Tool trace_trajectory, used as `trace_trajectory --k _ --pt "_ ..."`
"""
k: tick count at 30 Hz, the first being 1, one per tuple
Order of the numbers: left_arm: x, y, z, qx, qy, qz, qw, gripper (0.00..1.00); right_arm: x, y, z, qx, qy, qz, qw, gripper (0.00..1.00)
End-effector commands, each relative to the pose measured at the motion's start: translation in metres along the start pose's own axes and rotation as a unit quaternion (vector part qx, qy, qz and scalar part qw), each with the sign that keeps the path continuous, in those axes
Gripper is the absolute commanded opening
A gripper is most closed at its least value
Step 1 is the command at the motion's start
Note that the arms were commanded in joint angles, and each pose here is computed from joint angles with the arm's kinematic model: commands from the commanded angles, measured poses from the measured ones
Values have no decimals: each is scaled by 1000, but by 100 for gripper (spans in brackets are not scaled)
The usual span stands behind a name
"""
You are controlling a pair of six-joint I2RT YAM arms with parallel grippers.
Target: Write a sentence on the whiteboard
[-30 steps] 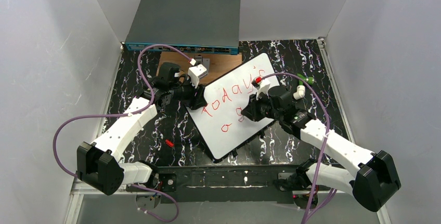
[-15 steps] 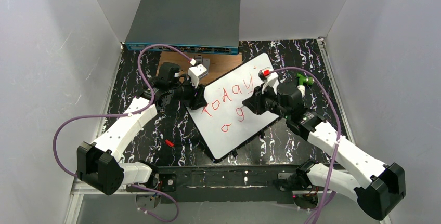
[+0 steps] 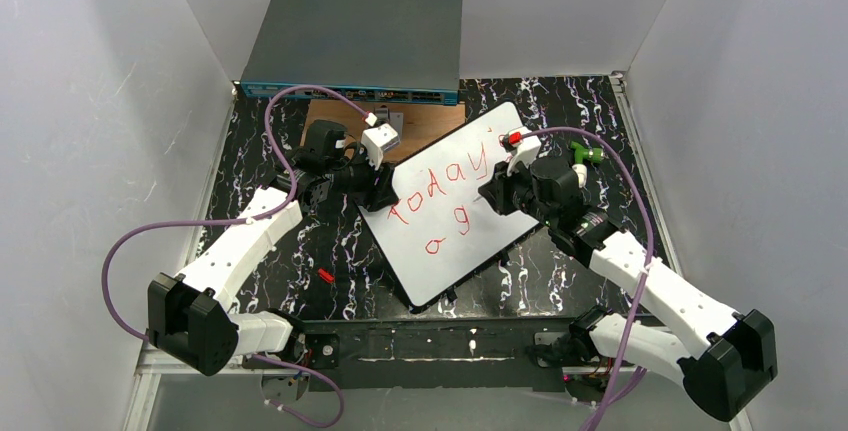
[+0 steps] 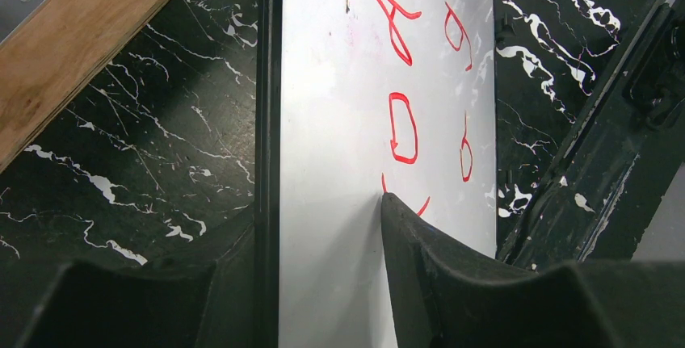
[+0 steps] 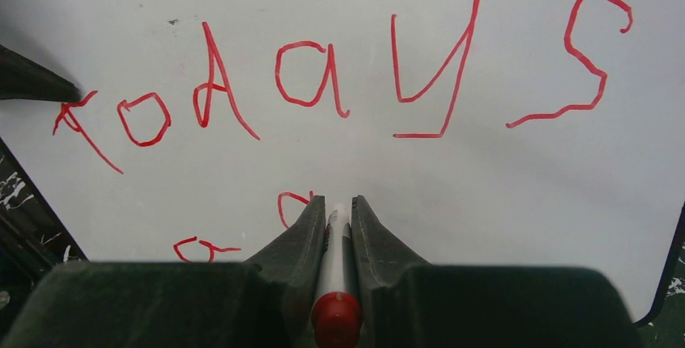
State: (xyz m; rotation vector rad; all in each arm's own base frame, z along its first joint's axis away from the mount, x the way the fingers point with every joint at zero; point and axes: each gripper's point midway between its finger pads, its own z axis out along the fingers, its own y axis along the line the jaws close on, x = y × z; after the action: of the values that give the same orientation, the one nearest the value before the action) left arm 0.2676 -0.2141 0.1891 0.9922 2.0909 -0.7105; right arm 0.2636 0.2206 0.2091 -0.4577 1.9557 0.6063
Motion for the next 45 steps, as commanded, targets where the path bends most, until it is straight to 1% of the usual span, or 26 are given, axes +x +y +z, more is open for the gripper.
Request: trace_trajectory --k 1,30,38,43,45 --pt "9 -18 -4 35 15 47 998 0 -23 -3 1 7 -30 -13 999 1" --pt "8 -20 -8 32 13 49 998 0 -8 -10 15 7 -8 -8 1000 1" --pt "10 -21 -9 33 16 47 998 0 -15 -10 21 7 -14 -8 1000 1" --pt "10 -20 -8 35 16 48 998 0 -16 -4 22 -10 -12 -8 1000 1" --pt "9 -20 -8 34 15 47 998 0 -21 -3 23 -12 -23 -9 1000 1"
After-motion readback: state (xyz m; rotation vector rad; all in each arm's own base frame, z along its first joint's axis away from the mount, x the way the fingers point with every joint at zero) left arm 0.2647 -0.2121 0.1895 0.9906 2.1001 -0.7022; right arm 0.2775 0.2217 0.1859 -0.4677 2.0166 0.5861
